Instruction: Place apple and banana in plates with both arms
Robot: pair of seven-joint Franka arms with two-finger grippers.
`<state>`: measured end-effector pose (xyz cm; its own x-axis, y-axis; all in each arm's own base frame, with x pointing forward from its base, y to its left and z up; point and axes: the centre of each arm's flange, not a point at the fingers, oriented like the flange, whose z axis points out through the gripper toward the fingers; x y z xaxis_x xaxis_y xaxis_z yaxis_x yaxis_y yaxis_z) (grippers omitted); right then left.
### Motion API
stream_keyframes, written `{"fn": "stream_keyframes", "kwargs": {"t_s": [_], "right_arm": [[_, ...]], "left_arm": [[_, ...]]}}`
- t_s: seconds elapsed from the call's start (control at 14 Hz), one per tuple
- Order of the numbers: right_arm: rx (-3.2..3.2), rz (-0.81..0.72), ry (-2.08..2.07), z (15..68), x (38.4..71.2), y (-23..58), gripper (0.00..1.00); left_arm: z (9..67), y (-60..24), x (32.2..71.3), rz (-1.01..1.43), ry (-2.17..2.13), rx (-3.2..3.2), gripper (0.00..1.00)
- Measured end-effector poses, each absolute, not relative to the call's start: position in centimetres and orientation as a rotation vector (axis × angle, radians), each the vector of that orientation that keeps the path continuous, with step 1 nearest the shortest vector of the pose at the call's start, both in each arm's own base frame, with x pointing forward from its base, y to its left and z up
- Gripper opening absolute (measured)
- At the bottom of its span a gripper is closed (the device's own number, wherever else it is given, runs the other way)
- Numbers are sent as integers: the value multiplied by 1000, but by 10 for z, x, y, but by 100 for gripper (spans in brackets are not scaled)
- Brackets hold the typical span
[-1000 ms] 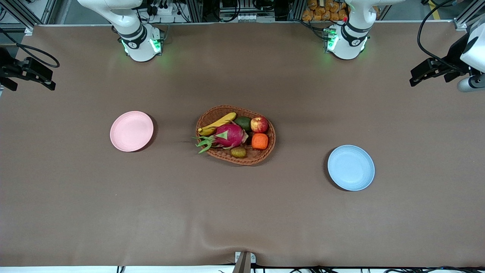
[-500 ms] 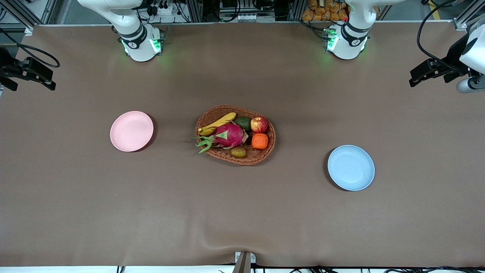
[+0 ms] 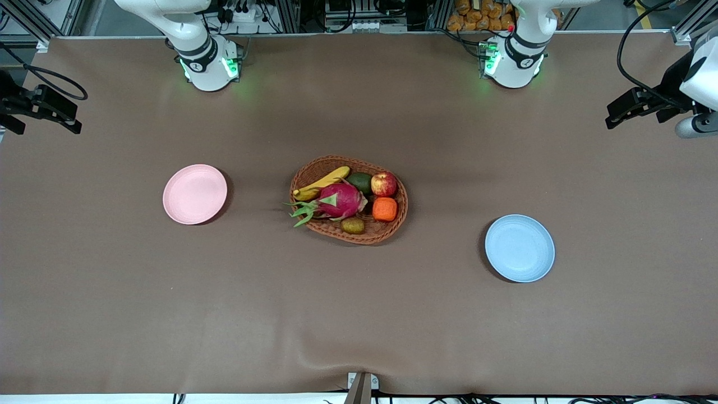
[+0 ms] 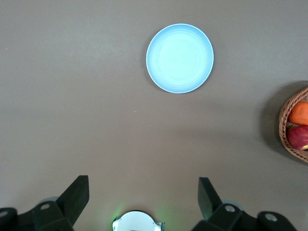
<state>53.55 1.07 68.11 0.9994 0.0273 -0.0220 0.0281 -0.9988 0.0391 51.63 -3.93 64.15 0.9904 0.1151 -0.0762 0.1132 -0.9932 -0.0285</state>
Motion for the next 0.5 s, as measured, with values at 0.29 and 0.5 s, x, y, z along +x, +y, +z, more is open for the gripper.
{"fn": "stream_keyframes", "kwargs": {"t_s": [0.29,0.5], "right_arm": [[3102,-42,43,678,537,11,100],[3102,-43,43,678,538,11,100]], "left_arm": [[640,-39,516,125,-178,-3110,100],[640,-40,517,126,-178,-3110,100]]}}
